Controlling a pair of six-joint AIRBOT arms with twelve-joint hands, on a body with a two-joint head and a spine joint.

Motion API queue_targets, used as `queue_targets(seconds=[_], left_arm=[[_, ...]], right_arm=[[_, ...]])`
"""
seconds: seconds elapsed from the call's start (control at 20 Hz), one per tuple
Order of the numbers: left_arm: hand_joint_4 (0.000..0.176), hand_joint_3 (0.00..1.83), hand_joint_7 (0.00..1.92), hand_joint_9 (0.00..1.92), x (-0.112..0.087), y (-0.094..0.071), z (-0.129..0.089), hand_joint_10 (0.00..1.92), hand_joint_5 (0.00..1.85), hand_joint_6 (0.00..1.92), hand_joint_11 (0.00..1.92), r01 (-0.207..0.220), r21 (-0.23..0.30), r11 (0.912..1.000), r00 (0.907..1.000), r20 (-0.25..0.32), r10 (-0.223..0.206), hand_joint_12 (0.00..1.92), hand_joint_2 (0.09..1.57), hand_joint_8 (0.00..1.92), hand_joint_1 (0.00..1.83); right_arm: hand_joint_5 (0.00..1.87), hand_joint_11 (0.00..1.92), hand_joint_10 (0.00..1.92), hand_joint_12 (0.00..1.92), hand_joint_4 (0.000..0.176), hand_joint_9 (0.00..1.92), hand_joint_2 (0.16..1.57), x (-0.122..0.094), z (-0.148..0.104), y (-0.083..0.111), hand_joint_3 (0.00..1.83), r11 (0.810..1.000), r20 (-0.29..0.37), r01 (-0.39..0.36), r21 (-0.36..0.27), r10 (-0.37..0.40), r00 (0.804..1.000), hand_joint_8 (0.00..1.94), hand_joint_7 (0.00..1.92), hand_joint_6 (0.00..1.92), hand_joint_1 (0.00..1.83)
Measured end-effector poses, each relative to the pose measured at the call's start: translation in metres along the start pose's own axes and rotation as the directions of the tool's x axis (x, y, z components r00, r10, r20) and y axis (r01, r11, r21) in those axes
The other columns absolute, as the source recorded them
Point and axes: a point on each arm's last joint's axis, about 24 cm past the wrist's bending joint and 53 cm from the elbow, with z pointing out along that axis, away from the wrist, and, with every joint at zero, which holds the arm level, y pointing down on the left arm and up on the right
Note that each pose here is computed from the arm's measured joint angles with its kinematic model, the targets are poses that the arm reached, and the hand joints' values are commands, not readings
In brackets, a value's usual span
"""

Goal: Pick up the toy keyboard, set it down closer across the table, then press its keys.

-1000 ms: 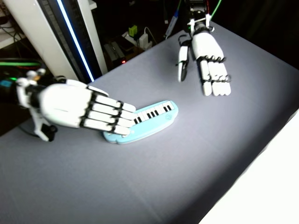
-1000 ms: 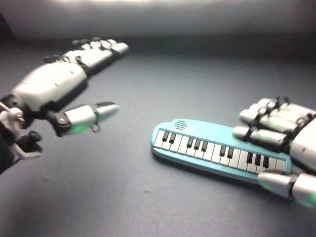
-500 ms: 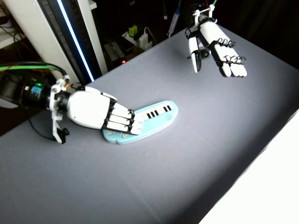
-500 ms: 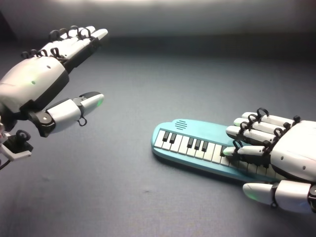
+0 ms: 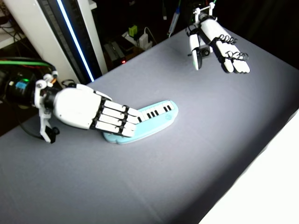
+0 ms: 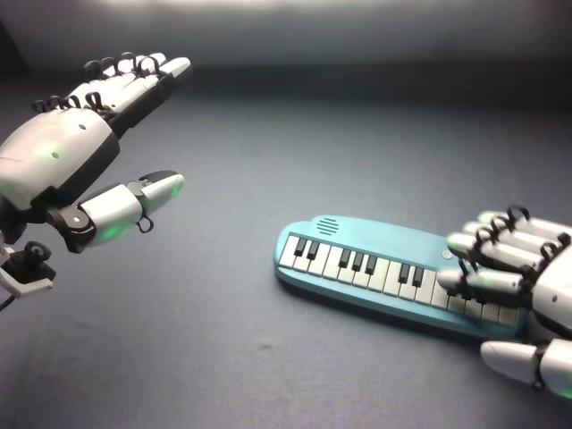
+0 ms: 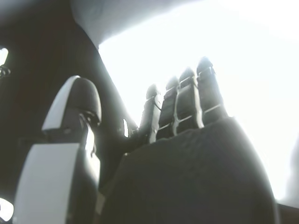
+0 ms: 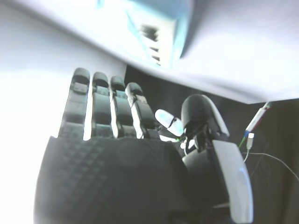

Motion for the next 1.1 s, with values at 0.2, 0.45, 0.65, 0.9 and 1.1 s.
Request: queue_targets(seconds=[0.2, 0.45, 0.65, 0.9, 1.1], left_arm=[[0.038, 0.0, 0.0, 0.0, 0.001, -0.001, 0.0, 0.0, 0.07, 0.0, 0.0, -0.002, 0.004, 1.0, 1.0, -0.003, 0.002, 0.0, 1.39, 0.0, 0.8], [0.036, 0.0, 0.0, 0.0, 0.0, 0.0, -0.001, 0.0, 0.07, 0.0, 0.0, 0.0, 0.001, 1.0, 1.0, 0.001, 0.0, 0.0, 1.39, 0.0, 0.79], [0.038, 0.0, 0.0, 0.0, -0.001, -0.007, -0.006, 0.0, 0.08, 0.01, 0.0, -0.001, 0.02, 0.9998, 1.0, 0.005, 0.001, 0.0, 1.38, 0.0, 0.81], [0.109, 0.0, 0.0, 0.0, -0.017, -0.016, -0.018, 0.0, 0.0, 0.0, 0.0, 0.004, 0.047, 0.9989, 0.9978, 0.066, -0.007, 0.0, 1.36, 0.0, 0.5], [0.039, 0.01, 0.0, 0.0, -0.035, -0.033, -0.036, 0.0, 0.0, 0.0, 0.0, -0.011, 0.1, 0.9949, 0.9889, 0.148, -0.004, 0.0, 1.38, 0.0, 0.38]], right_arm=[[0.61, 0.0, 0.0, 0.0, 0.0, 0.0, 1.41, -0.005, -0.001, -0.002, 0.0, 1.0, 0.023, -0.003, 0.001, 0.003, 1.0, 0.01, 0.12, 0.02, 0.0], [0.0, 0.0, 0.0, 0.0, 0.023, 0.0, 1.44, -0.026, -0.011, 0.0, 0.01, 1.0, 0.079, -0.003, -0.003, 0.003, 0.997, 0.0, 0.0, 0.0, 0.0], [0.0, 0.0, 0.0, 0.0, 0.077, 0.0, 1.43, -0.075, -0.028, 0.013, 0.0, 0.999, 0.243, -0.008, -0.05, 0.02, 0.97, 0.0, 0.0, 0.0, 0.0], [0.0, 0.0, 0.0, 0.0, 0.068, 0.0, 1.42, -0.118, -0.056, 0.017, 0.0, 0.997, 0.408, -0.012, -0.07, 0.039, 0.912, 0.0, 0.0, 0.0, 0.01], [0.0, 0.0, 0.0, 0.0, 0.074, 0.0, 1.42, -0.143, -0.084, 0.011, 0.0, 0.999, 0.517, -0.006, -0.053, 0.032, 0.856, 0.0, 0.0, 0.0, 0.08]])
